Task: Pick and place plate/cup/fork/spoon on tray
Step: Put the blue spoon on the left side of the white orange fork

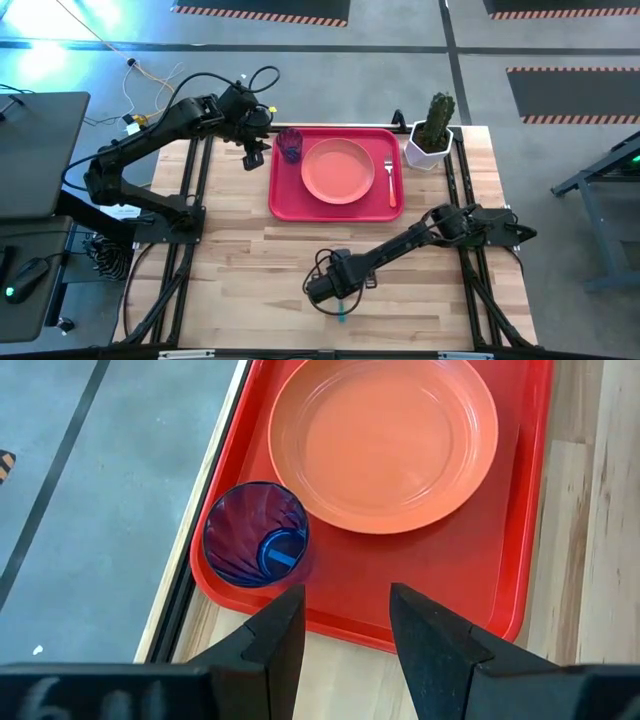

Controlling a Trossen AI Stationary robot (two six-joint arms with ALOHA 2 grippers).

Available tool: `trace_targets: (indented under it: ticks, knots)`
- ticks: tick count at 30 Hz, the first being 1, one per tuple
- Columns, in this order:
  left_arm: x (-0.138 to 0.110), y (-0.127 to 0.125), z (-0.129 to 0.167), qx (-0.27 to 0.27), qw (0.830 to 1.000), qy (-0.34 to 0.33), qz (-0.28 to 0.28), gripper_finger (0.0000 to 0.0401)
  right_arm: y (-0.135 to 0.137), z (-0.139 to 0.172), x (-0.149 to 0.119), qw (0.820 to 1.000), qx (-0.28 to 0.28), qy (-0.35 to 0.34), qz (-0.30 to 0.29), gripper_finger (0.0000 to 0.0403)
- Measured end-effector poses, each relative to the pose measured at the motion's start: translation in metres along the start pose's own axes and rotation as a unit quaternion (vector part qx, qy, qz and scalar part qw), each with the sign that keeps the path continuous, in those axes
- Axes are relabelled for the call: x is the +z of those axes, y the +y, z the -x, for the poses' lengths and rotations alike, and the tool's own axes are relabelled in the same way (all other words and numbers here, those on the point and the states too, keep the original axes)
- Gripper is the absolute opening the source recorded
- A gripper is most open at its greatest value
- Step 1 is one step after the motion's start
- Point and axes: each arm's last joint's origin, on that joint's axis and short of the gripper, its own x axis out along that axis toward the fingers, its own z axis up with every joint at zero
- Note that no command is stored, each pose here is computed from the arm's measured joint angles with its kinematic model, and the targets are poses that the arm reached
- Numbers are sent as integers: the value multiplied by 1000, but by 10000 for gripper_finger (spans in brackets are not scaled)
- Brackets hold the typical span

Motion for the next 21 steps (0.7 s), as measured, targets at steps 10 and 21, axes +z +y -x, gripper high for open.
trace_targets:
  ticks: [10, 21]
  knots:
    - [0, 0, 0, 0, 1000, 0, 0, 138, 0, 1, 0, 1000, -2, 4, -12, 7]
    - [0, 0, 0, 0, 1000, 0, 0, 137, -2, 16, 2, 1000, 14, -17, 3, 5]
